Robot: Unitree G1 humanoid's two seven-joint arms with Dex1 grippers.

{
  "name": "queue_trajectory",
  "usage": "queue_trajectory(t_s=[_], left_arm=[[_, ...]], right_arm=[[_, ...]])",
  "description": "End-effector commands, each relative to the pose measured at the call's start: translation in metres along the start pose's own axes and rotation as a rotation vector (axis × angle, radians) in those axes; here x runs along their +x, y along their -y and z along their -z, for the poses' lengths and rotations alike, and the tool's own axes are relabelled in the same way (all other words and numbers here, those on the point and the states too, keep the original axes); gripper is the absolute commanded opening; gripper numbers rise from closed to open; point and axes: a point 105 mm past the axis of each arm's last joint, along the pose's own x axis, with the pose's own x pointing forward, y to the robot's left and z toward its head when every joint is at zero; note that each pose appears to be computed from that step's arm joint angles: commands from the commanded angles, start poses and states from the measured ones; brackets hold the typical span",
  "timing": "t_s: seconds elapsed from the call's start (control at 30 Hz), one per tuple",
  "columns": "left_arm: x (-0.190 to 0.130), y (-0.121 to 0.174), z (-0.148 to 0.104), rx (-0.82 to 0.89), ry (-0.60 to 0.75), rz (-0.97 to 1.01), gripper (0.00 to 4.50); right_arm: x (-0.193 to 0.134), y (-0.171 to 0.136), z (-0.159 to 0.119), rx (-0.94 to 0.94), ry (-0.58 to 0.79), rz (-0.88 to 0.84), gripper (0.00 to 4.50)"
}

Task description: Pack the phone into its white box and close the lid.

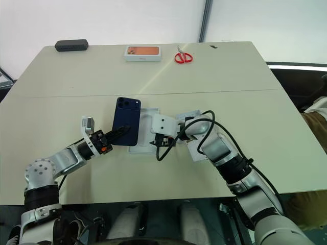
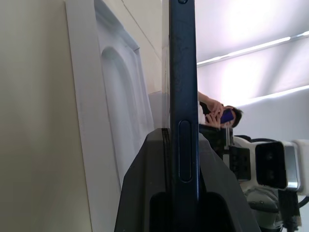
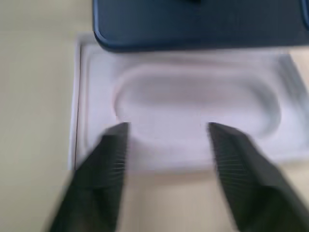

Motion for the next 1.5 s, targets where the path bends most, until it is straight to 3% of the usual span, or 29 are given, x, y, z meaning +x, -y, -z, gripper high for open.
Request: queue_trajectory(t_s=[0.03,0.17,0.3,0.5,0.53,0.6,0.77,1.13,1.5], left_arm=[[0.005,0.02,0.003,0.02,0.006,0.083,0.0],[0.008,0.012,0.016,0.002,-0.004,0.046,0.0],[0.012,0.012,0.019,0.017,0.016,0.026,0.0],[0.017,0.012,0.021,0.01,0.006,0.029,0.0],[0.018,0.013,0.022,-0.001,0.005,0.036,1.01],[0.021,0.013,0.022,0.011,-0.001,0.026,1.82],[0.024,0.02,0.026,0.037,-0.054,0.031,4.42],[0.017,0.032,0.027,0.158,-0.129,0.024,4.47],[0.012,0.042,0.009,0.22,-0.115,0.023,4.47]], right_arm=[[-0.022,0.015,-0.009,0.021,0.082,0.057,4.48],[-0.037,0.02,0.0,0.04,0.116,0.084,4.48],[-0.051,0.012,-0.01,0.111,0.237,0.042,4.48],[-0.054,0.009,-0.008,0.12,0.245,0.049,4.48],[-0.053,0.009,-0.007,0.118,0.244,0.051,4.5],[-0.052,0.008,-0.007,0.115,0.242,0.053,4.5],[-0.047,0.008,-0.004,0.097,0.218,0.068,4.5],[-0.038,0.01,-0.012,0.049,0.228,0.075,4.5],[-0.033,0.01,-0.013,0.041,0.234,0.07,4.5]])
